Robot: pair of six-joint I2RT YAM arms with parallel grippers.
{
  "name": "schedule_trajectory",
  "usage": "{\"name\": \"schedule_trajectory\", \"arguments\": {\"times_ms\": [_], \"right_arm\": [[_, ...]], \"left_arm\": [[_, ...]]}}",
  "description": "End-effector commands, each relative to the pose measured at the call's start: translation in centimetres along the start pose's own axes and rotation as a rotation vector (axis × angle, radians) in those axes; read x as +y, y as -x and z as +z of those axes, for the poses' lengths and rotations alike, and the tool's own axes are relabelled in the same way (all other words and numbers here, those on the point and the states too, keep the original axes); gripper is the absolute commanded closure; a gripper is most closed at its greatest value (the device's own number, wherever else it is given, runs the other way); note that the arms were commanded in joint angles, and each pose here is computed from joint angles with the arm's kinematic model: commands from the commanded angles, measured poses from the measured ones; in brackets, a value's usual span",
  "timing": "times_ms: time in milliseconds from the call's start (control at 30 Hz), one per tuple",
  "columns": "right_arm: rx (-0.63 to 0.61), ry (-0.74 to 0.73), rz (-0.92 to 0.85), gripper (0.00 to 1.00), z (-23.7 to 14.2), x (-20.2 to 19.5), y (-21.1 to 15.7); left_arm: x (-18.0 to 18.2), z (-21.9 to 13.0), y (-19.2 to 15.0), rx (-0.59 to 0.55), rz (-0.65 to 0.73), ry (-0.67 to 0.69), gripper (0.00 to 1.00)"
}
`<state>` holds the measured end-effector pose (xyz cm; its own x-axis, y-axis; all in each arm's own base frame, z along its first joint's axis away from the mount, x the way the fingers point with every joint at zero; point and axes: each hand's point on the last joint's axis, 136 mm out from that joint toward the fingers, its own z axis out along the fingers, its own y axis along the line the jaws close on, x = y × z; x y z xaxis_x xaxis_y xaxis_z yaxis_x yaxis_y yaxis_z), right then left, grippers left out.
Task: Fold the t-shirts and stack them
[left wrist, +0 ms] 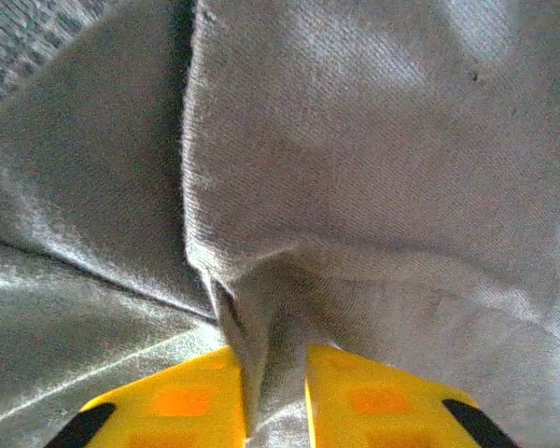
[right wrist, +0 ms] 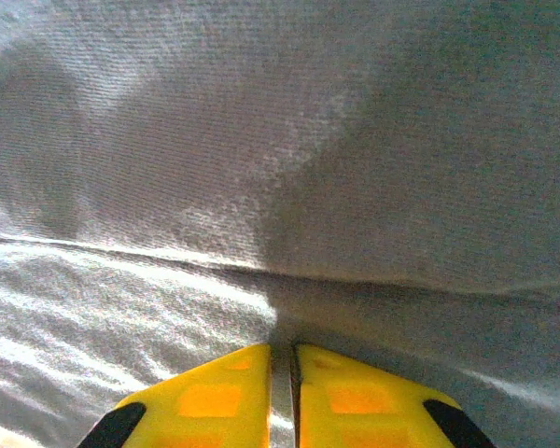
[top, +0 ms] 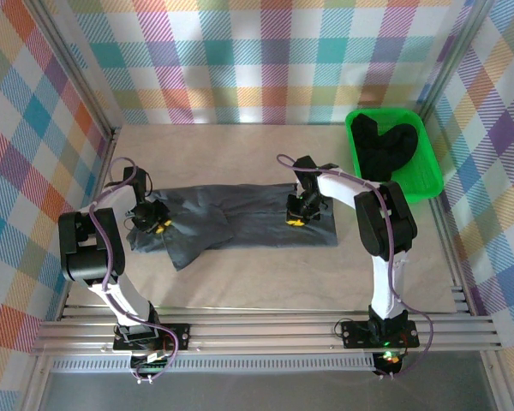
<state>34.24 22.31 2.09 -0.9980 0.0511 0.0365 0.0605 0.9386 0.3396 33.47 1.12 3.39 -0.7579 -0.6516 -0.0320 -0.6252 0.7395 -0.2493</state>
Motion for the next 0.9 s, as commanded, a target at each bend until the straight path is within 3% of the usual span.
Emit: {"name": "schedule_trajectory", "arguments": {"times_ms": [0,100,500,867], "right_arm": [[0.027,-0.014,0.017,0.85,0.2,-0.4,-0.4],[0.025,-0.013,0.017,0.85,0.2,-0.4,-0.4],[0.039,-0.026,0.018,0.85,0.3,-0.7,-0.8],[0.05,-0.025,0.024,0.85,0.6,-0.7,-0.8]], "left_arm": [[-0.1,-1.0,-0.5,0.002,0.013,0.011,0.86],[0.5,-1.1,0.1,-0.013,0.021,0.055,1.0],[-0.6,-4.9,5.1,-0.128,0.01,0.077,1.0],[0.5,-4.5,8.7,-0.145,0.031,0.191,1.0]]}}
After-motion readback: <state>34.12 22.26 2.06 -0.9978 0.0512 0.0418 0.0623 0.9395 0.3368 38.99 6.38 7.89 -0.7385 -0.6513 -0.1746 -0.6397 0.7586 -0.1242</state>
